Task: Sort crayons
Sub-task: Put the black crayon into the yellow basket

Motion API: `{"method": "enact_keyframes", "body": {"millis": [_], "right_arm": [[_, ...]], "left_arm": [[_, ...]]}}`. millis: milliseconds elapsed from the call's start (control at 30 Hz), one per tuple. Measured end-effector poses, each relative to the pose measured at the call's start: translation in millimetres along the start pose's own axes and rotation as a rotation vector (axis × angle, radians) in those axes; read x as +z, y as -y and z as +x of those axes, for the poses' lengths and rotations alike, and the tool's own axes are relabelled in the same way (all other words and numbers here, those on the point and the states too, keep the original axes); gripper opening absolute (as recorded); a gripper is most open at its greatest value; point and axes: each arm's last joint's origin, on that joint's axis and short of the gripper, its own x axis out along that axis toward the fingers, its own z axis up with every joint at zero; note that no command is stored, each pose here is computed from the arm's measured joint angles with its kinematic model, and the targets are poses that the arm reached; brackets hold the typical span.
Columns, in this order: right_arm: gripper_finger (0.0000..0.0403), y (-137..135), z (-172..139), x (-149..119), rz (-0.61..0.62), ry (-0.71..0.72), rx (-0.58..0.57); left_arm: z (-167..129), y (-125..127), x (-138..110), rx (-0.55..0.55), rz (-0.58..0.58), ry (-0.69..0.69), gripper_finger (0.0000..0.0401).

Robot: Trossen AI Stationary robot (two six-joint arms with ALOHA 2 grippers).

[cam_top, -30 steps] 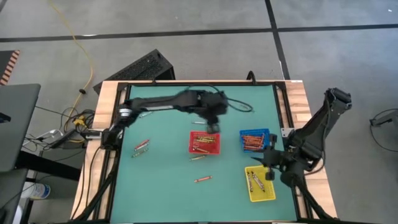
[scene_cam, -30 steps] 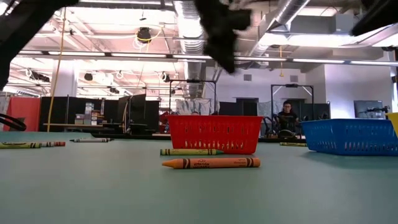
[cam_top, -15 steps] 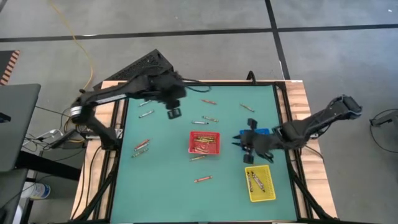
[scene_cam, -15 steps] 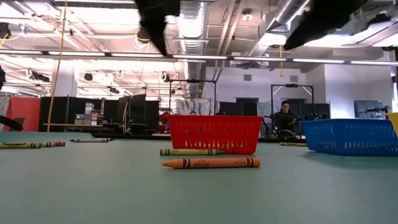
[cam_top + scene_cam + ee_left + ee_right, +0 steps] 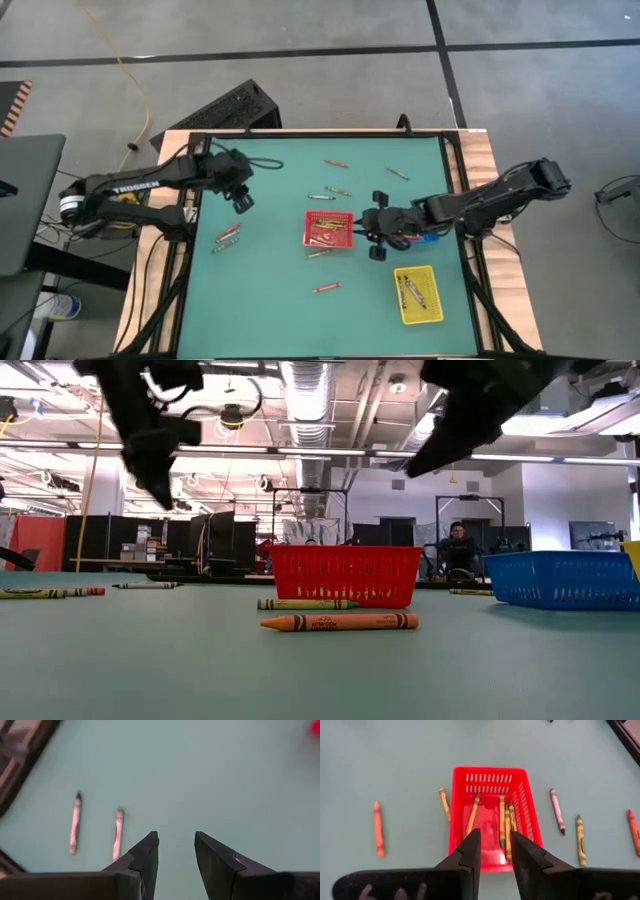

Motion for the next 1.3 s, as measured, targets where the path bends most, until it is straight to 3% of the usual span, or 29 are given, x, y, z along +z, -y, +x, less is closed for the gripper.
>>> {"method": "enact_keyframes", "body": {"millis": [167, 367, 633, 833, 967, 1300], "right_arm": [[0.0101, 1, 12, 2, -0.004, 0.014, 0.064], [0.0101, -2, 14, 1, -0.005, 0.006, 0.117], [0.0101, -9, 11, -3, -0.029, -0.023, 0.136], [0.0101, -14, 9, -8, -0.047, -0.069, 0.143], [0.0101, -15, 9, -10, -0.056, -0.087, 0.145], [0.0101, -14, 9, -12, -0.068, -0.104, 0.141]], "left_arm": [[33, -5, -18, 0.152, 0.002, -0.068, 0.0117], [79, -26, -11, 0.110, 0.032, -0.173, 0.0117], [102, -88, 24, 0.214, -0.090, -0.205, 0.0117], [128, -128, 16, 0.166, -0.217, -0.332, 0.0117], [141, -133, 17, 0.090, -0.198, -0.347, 0.0115], [149, -125, 22, 0.070, -0.120, -0.378, 0.0075]]}}
